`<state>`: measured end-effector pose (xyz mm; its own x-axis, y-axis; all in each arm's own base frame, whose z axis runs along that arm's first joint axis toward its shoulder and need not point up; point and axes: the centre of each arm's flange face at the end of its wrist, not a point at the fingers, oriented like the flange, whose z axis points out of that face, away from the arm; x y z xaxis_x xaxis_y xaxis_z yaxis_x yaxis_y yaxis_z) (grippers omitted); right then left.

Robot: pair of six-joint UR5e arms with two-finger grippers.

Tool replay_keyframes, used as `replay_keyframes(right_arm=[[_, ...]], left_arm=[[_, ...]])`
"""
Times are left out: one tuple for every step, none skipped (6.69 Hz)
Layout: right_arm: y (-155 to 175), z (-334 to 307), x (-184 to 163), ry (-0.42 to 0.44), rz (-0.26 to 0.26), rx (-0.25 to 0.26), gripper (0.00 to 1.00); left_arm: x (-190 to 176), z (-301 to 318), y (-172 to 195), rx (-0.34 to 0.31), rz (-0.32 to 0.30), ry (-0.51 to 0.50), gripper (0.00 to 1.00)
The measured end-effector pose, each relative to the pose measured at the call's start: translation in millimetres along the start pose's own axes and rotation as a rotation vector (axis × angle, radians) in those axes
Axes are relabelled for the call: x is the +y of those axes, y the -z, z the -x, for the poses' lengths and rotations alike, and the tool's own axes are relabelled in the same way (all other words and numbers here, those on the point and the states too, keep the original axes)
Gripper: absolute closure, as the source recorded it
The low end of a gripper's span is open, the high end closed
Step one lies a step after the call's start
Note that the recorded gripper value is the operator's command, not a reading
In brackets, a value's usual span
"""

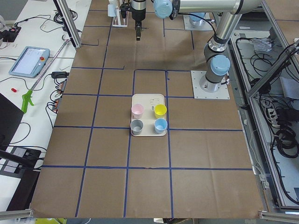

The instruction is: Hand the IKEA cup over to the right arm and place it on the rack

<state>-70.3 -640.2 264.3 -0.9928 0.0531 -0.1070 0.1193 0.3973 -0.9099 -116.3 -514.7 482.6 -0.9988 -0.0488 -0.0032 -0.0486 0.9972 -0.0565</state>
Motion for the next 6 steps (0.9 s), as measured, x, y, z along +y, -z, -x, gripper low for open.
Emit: replay_keyframes(right_arm=[[3,1,-8,-0.001,0.0,0.001,0.0],[9,2,-20,-0.002,0.007,0.005,0.0],[15,3,-34,-0.009,0.024,0.008,0.0],[22,5,-54,-0.027,0.07,0.008,0.0],[34,9,-75,-0.054,0.146,0.007,0.0],[51,16,-93,-0.08,0.227,0.002,0.0]], left_arm=[[-3,0,0,-0.001,0.002,0.0,0.0],[-6,0,-2,-0.001,0.006,0.0,0.0],[-5,0,-4,-0.002,0.011,-0.001,0.0],[-2,0,-6,-0.004,0.014,-0.001,0.0],[-1,0,-7,-0.006,0.014,-0.002,0.0],[0,0,-8,-0.007,0.014,-0.002,0.0]])
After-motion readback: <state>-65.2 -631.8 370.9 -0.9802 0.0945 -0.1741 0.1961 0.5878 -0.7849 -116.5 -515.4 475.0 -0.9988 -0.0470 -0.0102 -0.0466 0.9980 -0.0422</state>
